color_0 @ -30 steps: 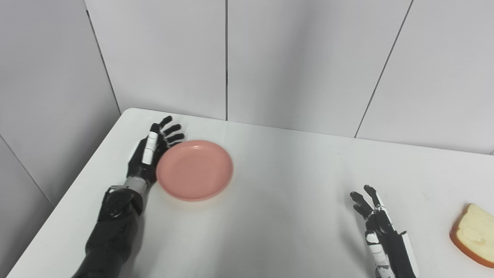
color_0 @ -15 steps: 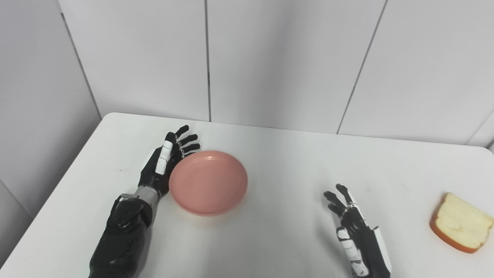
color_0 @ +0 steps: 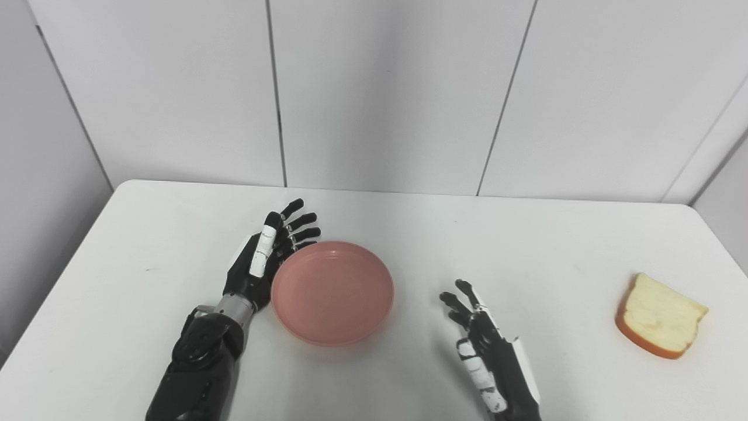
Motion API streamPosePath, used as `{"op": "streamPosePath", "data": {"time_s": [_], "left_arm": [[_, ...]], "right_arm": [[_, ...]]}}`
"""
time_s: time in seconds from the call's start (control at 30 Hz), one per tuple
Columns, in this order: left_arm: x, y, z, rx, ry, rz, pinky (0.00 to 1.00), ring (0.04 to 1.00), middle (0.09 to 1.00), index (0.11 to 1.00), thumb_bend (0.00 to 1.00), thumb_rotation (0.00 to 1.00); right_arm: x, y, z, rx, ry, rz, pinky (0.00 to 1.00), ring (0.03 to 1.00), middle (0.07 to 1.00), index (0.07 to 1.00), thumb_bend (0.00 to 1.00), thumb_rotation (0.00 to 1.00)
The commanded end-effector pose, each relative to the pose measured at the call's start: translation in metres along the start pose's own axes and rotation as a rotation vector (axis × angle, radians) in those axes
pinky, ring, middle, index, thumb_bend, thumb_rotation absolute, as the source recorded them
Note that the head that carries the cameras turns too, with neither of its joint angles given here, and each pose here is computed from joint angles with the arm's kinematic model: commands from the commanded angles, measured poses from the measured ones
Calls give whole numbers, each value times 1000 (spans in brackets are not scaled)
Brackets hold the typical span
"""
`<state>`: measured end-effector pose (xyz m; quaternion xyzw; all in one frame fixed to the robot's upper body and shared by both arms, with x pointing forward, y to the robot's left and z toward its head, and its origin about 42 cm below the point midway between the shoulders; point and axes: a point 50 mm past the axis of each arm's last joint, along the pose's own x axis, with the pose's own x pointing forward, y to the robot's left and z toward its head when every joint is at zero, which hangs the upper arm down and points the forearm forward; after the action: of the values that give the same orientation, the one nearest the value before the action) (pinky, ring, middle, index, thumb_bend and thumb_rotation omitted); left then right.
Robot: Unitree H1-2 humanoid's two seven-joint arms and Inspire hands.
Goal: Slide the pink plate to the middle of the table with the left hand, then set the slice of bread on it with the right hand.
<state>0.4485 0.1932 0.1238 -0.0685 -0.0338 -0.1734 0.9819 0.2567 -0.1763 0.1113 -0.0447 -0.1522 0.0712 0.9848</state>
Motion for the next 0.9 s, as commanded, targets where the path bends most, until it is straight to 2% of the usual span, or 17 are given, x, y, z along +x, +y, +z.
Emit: {"op": "streamPosePath", "data": {"time_s": [0.0,0.47,0.87], "left_arm": [[-2,-8,-12,-32,49,-15,739,784,833,884,897,897],[1,-17,-16,-46,71,-63,743,807,862,914,865,911],[0,-20,-24,-39,100,-76,773,813,867,915,837,910]], "right_arm": [[1,8,1,12,-5,-6,900,881,830,912,670,876],[11,31,2,13,-14,-9,907,876,839,926,619,895],[11,31,0,5,-22,-5,910,877,845,931,626,904]]}}
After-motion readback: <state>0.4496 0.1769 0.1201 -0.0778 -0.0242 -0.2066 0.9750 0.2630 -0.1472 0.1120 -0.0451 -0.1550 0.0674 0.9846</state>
